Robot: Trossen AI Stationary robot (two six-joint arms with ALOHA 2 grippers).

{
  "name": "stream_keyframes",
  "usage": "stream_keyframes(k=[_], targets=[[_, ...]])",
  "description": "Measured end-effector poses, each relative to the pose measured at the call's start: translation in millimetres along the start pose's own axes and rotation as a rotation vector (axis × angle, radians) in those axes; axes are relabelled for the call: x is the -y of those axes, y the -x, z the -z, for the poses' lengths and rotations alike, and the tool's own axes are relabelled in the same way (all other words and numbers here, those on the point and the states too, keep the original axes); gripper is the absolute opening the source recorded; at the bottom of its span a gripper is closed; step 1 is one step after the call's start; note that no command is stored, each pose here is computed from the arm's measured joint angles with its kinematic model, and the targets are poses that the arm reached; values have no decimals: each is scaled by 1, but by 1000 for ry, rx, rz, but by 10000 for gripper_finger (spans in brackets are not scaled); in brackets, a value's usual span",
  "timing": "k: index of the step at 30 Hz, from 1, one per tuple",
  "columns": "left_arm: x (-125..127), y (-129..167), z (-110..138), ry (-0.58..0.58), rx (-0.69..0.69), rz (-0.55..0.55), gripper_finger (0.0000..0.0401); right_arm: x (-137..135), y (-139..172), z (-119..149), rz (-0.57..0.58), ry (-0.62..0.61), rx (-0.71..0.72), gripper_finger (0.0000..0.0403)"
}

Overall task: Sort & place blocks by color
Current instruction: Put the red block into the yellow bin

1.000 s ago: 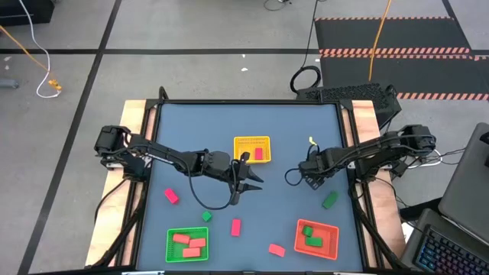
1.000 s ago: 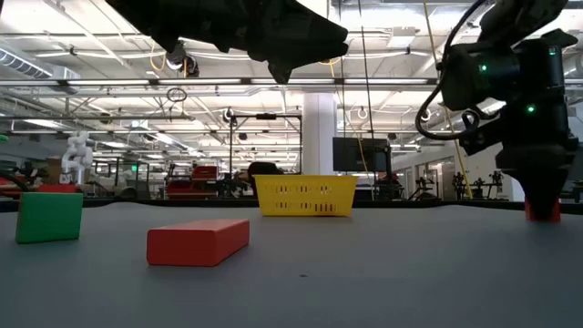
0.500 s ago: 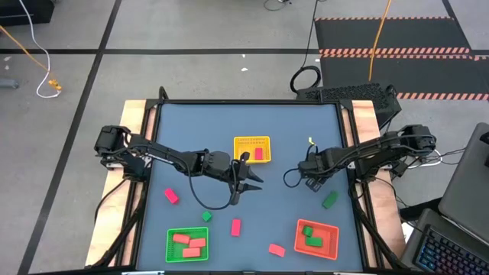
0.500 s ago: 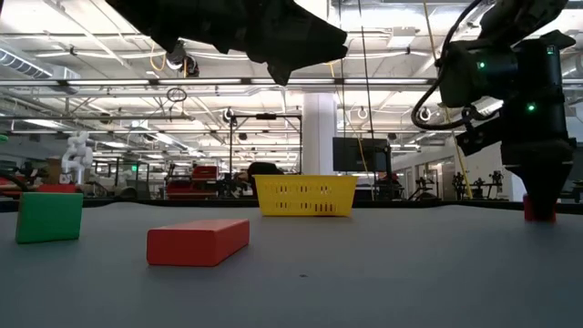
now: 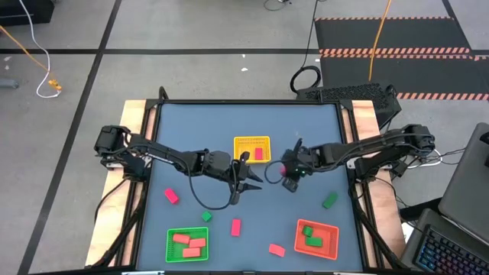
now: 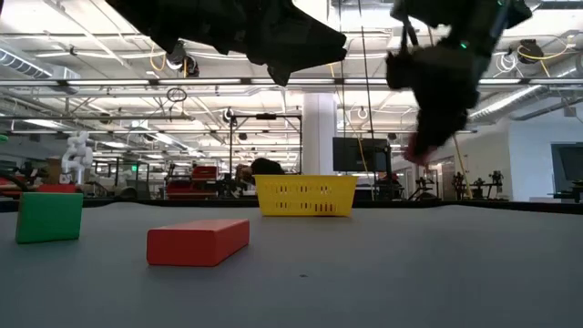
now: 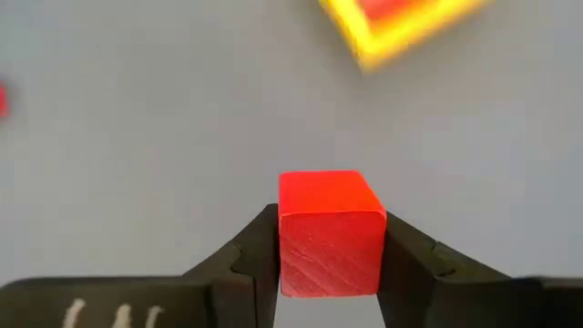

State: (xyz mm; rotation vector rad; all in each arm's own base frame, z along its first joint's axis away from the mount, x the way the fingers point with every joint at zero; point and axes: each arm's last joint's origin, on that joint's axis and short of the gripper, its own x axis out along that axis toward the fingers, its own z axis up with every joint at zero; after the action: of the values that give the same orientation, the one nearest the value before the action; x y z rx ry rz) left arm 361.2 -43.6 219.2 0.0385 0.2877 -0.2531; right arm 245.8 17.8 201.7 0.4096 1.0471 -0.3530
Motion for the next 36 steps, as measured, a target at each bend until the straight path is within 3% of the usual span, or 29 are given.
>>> stream_keyframes(k=[7,13,22,36], targets=[[-3,14,-12,3,6,-20,118,-4,6,-29,-48,88,243,121],[-2,23,-24,1,36,-22,118,2,7,-39,-45,99,302,121],[-2,24,-19,32,-17,-40,118,-7,0,-51,-40,161,434,121],[-6,24,-14,57,-61,-156,118,5,-61,-67,8,208,422,121]])
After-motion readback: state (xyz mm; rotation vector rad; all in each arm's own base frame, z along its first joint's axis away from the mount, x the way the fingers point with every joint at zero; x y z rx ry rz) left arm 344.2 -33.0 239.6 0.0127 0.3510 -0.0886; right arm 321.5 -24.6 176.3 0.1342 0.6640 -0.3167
